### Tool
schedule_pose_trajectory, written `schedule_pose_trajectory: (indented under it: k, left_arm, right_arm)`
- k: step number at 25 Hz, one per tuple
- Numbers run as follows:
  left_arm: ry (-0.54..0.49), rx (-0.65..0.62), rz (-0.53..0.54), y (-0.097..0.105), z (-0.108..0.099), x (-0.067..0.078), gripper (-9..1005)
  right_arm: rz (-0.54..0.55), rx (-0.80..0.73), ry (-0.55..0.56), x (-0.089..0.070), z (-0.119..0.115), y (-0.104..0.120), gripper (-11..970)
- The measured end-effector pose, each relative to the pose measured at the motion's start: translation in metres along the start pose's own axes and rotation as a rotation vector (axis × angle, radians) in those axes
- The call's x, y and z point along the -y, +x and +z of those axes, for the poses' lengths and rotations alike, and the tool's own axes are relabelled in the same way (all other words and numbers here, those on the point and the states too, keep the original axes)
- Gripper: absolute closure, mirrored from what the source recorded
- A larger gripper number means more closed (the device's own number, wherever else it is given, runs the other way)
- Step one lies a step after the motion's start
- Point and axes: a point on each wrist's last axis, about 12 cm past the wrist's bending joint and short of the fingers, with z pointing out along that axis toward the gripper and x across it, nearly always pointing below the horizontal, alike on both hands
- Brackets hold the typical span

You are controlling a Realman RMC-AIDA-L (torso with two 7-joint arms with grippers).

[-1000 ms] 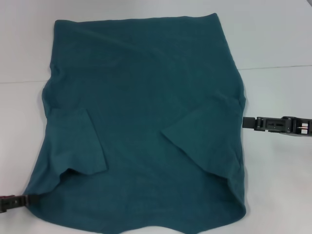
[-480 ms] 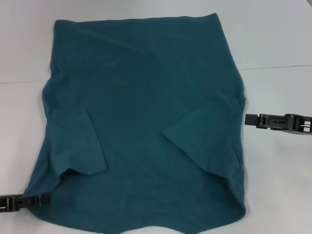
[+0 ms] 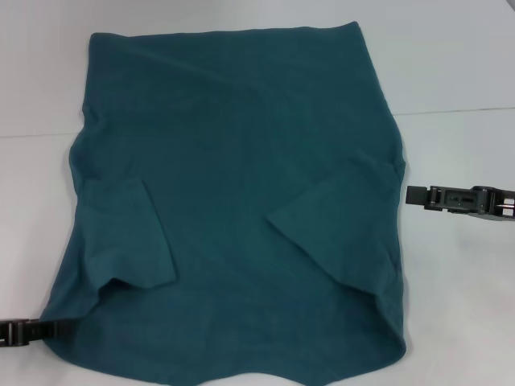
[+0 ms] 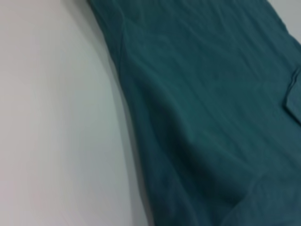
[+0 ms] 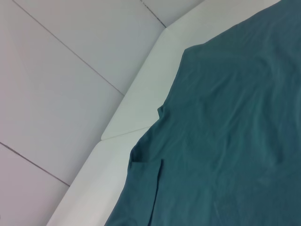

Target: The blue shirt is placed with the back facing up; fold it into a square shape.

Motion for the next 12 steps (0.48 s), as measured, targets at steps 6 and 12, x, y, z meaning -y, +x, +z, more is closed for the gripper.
schedule_pose_trajectory:
  k: [6,12]
  left_arm:
    - [-0.020,-0.025,0.000,-0.0002,0.0028,-0.0003,636]
    - [-0.020,-0.025,0.002,-0.0011,0.0025,0.0002,761]
  right_arm:
    - [0.003,0.001,-0.001,0.0001,-0.0003,0.0006,29]
    - [0.006,-0.011,0.001,0.0001,0.0003,0.0014,31]
